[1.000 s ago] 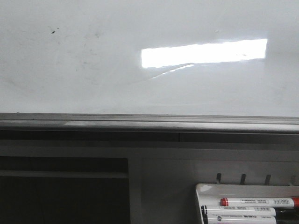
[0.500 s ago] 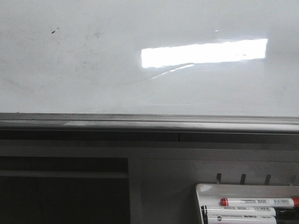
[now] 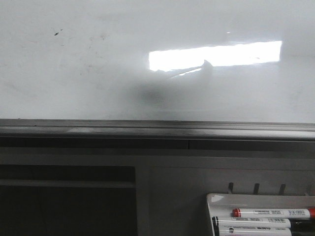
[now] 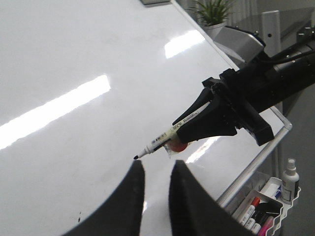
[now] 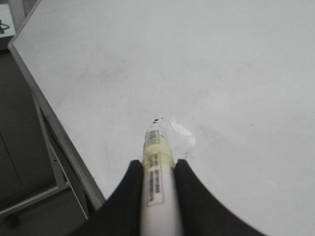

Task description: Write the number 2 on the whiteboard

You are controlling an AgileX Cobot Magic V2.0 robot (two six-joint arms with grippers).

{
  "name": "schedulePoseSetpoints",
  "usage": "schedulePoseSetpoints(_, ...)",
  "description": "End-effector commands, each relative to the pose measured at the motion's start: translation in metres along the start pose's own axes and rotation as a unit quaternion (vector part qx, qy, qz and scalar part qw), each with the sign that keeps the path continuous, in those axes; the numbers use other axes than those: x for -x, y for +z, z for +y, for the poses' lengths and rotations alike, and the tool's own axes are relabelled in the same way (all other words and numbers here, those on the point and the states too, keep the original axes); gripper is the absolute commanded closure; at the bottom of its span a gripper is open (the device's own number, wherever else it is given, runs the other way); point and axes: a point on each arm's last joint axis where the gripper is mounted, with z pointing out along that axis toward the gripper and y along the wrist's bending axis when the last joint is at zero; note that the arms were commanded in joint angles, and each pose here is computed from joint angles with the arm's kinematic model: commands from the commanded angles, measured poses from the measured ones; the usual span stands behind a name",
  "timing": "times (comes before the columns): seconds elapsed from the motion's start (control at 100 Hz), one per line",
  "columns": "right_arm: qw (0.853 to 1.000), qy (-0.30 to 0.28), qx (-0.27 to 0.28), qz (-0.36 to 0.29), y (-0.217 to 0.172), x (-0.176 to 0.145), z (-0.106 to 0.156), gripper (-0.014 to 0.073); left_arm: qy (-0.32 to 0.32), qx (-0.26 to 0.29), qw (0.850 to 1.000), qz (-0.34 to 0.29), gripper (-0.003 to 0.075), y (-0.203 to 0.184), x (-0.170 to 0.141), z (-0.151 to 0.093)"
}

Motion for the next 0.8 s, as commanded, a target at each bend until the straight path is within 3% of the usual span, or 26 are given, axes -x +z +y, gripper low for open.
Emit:
schedulePoseSetpoints(0.0, 0.999, -0.012, -0.031, -0.020, 0.004, 0.013, -0.012, 0.0673, -0.018, 0.027, 0.999, -0.038, 0.0740, -0.005, 0.004, 0.003)
schedulePoseSetpoints(0.26, 0.999, -0.012, -0.037, 0.013, 0.029, 0.001, -0.020, 0.0673, -0.041, 0.027, 0.998, -0.026, 0.0741, -0.002, -0.007, 0.001)
schedulePoseSetpoints(0.58, 0.998, -0.006, -0.064, 0.022, 0.031, -0.004, -0.035, 0.0673, -0.044, 0.026, 0.998, -0.027, 0.0741, -0.003, -0.007, 0.000)
schedulePoseSetpoints(0.79, 0.998, 0.003, -0.041, 0.041, 0.030, -0.009, -0.038, 0.0673, -0.044, 0.026, 0.998, -0.027, 0.0741, -0.003, -0.007, 0.000)
